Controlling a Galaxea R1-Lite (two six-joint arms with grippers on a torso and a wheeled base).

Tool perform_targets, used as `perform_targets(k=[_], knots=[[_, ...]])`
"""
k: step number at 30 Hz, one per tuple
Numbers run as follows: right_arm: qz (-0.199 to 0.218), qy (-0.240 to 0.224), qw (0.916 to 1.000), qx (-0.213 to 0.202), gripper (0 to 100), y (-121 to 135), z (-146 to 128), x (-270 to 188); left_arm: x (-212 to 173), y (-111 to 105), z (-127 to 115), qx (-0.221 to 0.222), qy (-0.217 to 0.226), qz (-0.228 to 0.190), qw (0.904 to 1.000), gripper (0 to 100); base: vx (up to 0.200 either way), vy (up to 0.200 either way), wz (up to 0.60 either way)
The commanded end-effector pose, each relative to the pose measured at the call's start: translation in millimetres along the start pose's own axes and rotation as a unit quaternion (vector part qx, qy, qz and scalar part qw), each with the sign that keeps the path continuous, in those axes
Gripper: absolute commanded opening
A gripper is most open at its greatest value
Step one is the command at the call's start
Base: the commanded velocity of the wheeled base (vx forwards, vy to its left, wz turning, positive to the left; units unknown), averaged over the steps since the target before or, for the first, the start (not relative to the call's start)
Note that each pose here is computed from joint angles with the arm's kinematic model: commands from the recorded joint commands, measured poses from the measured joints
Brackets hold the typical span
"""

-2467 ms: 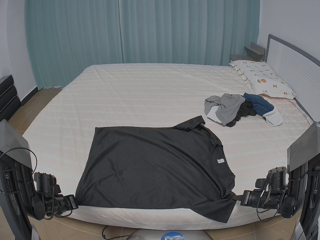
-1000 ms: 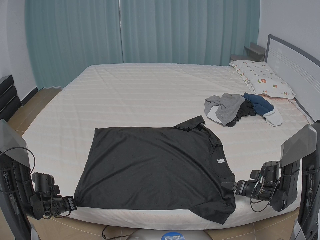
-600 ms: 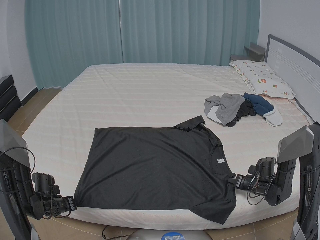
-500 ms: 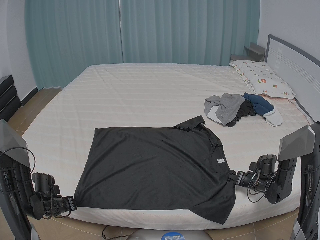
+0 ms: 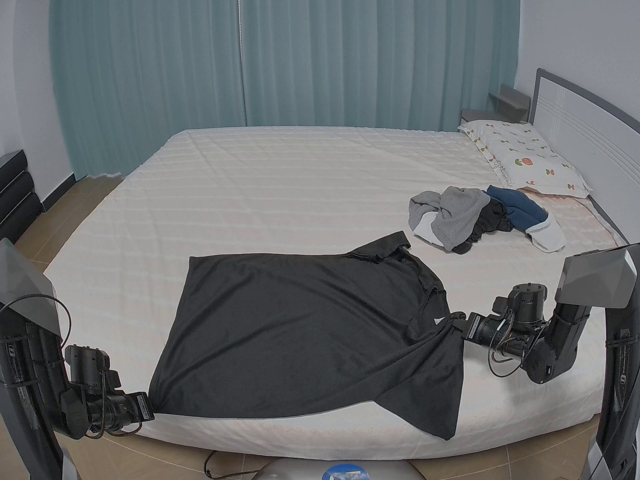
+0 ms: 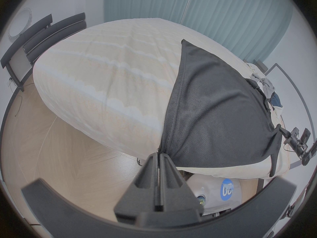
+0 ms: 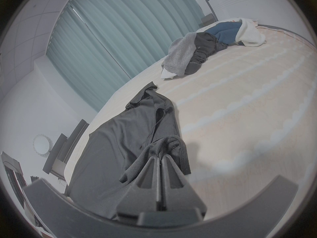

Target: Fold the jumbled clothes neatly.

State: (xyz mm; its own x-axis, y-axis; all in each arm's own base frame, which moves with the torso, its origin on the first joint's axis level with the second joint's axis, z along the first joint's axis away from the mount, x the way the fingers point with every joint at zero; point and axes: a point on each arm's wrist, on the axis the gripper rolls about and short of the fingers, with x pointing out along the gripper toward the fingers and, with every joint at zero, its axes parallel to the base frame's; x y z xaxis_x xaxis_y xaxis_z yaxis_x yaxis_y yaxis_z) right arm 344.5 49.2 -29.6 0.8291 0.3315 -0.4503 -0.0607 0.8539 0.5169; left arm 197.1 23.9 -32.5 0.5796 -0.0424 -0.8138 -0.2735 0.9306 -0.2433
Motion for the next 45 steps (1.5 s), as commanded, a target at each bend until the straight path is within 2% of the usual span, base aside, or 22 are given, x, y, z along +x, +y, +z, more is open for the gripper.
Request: perform_targets(k=[1,8,9,18,22,26,28,31,33,34,45], knots=[[0.006,-0.007,0.9999,-0.003,0,0.6,4.7,14.8,-2.4,0.4,-4.1,-0.001,0.009,0.002,1.0000,0,0.000,0.000,0.00],[0.006,-0.006,1.0000,-0.002,0,-2.7,3.3,27.4,-2.0,0.2,-4.6,0.000,0.010,0.002,0.9999,0,0.000,0.000,0.00],[0.005,-0.005,1.0000,-0.002,100,-3.7,2.0,28.5,-1.9,0.0,-4.6,0.000,0.011,0.001,0.9999,0,0.000,0.000,0.00],[-0.002,-0.002,1.0000,0.004,100,-6.2,8.8,4.6,-1.7,0.3,-4.8,0.000,0.011,0.002,0.9999,0,0.000,0.000,0.00],[0.017,0.009,0.9997,0.012,100,-4.4,14.5,-30.0,-2.0,0.2,-4.6,0.000,0.010,0.002,0.9999,0,0.000,0.000,0.00],[0.068,0.067,0.9953,0.020,100,2.2,1.8,-63.2,-1.7,0.0,-4.8,0.000,0.011,0.002,0.9999,0,0.000,0.000,0.00],[0.076,0.086,0.9931,0.021,100,2.7,-4.8,-71.2,-1.7,0.0,-4.8,0.000,0.011,0.002,0.9999,0,0.000,0.000,0.00],[0.077,0.120,0.9898,-0.003,100,1.1,-21.0,-77.7,-1.7,0.0,-4.8,0.000,0.011,0.002,0.9999,0,0.000,0.000,0.00],[0.077,0.120,0.9898,-0.003,100,1.1,-21.0,-77.7,-1.7,0.0,-4.8,0.000,0.011,0.002,0.9999,0,0.000,0.000,0.00],[0.074,0.148,0.9860,-0.022,100,-1.5,-35.5,-78.2,-1.7,0.3,-4.8,0.000,0.011,0.002,0.9999,0,0.000,0.000,0.00],[0.083,0.177,0.9801,-0.034,100,3.3,-54.6,-65.2,-1.7,0.3,-4.8,0.000,0.011,0.002,0.9999,0,0.000,0.000,0.00]])
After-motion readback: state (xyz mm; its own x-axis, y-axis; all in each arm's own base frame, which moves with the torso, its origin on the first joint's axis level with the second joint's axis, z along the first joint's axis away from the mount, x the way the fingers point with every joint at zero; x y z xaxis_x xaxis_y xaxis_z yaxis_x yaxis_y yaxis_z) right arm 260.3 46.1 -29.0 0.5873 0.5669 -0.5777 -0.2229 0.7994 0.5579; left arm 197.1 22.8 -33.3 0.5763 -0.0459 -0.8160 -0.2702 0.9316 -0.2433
